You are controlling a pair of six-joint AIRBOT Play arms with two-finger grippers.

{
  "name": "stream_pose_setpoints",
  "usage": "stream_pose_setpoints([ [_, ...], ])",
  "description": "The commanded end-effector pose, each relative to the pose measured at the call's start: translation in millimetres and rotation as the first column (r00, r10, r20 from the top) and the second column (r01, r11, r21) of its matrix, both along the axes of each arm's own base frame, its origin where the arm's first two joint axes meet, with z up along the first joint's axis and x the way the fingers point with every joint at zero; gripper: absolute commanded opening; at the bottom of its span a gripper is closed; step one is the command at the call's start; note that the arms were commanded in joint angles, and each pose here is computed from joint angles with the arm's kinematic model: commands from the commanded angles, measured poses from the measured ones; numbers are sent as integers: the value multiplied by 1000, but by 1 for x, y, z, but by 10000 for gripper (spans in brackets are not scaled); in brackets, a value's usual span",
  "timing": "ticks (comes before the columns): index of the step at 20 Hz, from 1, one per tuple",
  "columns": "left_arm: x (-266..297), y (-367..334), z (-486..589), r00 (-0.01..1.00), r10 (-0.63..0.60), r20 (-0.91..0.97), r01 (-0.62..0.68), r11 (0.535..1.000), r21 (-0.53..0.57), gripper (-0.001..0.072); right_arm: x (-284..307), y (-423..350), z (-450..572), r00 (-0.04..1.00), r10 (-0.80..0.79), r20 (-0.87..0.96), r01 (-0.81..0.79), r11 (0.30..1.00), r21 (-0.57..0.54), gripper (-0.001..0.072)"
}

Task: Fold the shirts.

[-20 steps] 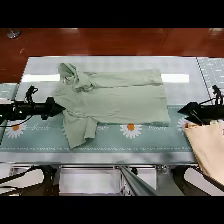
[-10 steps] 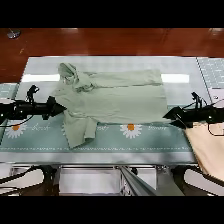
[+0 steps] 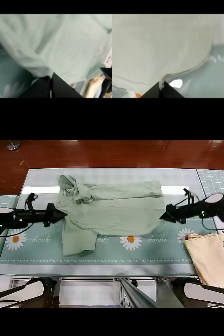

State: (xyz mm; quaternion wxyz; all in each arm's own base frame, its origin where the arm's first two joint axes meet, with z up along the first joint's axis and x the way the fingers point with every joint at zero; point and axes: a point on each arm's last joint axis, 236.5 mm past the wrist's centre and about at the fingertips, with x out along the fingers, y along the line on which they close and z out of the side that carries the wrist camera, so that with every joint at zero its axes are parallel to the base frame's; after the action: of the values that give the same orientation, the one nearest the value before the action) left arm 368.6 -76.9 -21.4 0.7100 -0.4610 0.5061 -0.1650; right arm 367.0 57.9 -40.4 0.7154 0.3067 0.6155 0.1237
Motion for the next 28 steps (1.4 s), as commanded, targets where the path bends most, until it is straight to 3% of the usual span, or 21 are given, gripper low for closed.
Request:
stream_pose_setpoints([
  [1, 52, 3, 123, 947, 82, 310, -57, 994, -88, 22, 53, -5, 110, 974, 72, 214, -64, 997, -44, 32],
  [3, 65, 7, 238, 822, 47, 568, -46, 999, -16, 21, 85, -16, 218, 895, 85, 438, -32, 992, -125, 32],
  [5, 52, 6, 354, 633, -5, 774, -78, 994, 70, 21, 89, -21, 331, 756, 107, 645, 28, 980, -195, 32],
  [6, 38, 7, 404, 537, -38, 843, -120, 985, 121, 21, 79, -20, 385, 662, 122, 739, 64, 974, -218, 32],
  [8, 10, 19, 468, 469, -51, 882, -238, 954, 182, 21, 43, -17, 468, 481, 114, 869, 152, 966, -211, 32],
  [10, -24, 35, 508, 409, -124, 904, -380, 877, 292, 21, -6, -17, 511, 377, 127, 918, 220, 950, -222, 32],
  [13, -82, 52, 548, 349, -217, 912, -577, 717, 392, 21, -84, -14, 534, 310, 180, 934, 306, 911, -277, 32],
  [15, -123, 54, 559, 331, -265, 906, -668, 612, 423, 21, -128, -20, 531, 320, 214, 923, 368, 870, -329, 32],
  [18, -173, 46, 559, 339, -320, 885, -713, 526, 463, 20, -179, -18, 520, 338, 236, 911, 400, 840, -366, 33],
  [21, -202, 52, 552, 348, -323, 880, -720, 509, 471, 20, -209, -13, 512, 353, 239, 905, 404, 833, -377, 33],
  [25, -179, 73, 495, 528, -288, 799, -630, 498, 596, 20, -203, -6, 482, 448, 205, 870, 330, 866, -375, 33],
  [28, -125, 73, 431, 665, -286, 690, -505, 509, 697, 20, -162, -6, 416, 608, 173, 775, 218, 902, -372, 33],
])
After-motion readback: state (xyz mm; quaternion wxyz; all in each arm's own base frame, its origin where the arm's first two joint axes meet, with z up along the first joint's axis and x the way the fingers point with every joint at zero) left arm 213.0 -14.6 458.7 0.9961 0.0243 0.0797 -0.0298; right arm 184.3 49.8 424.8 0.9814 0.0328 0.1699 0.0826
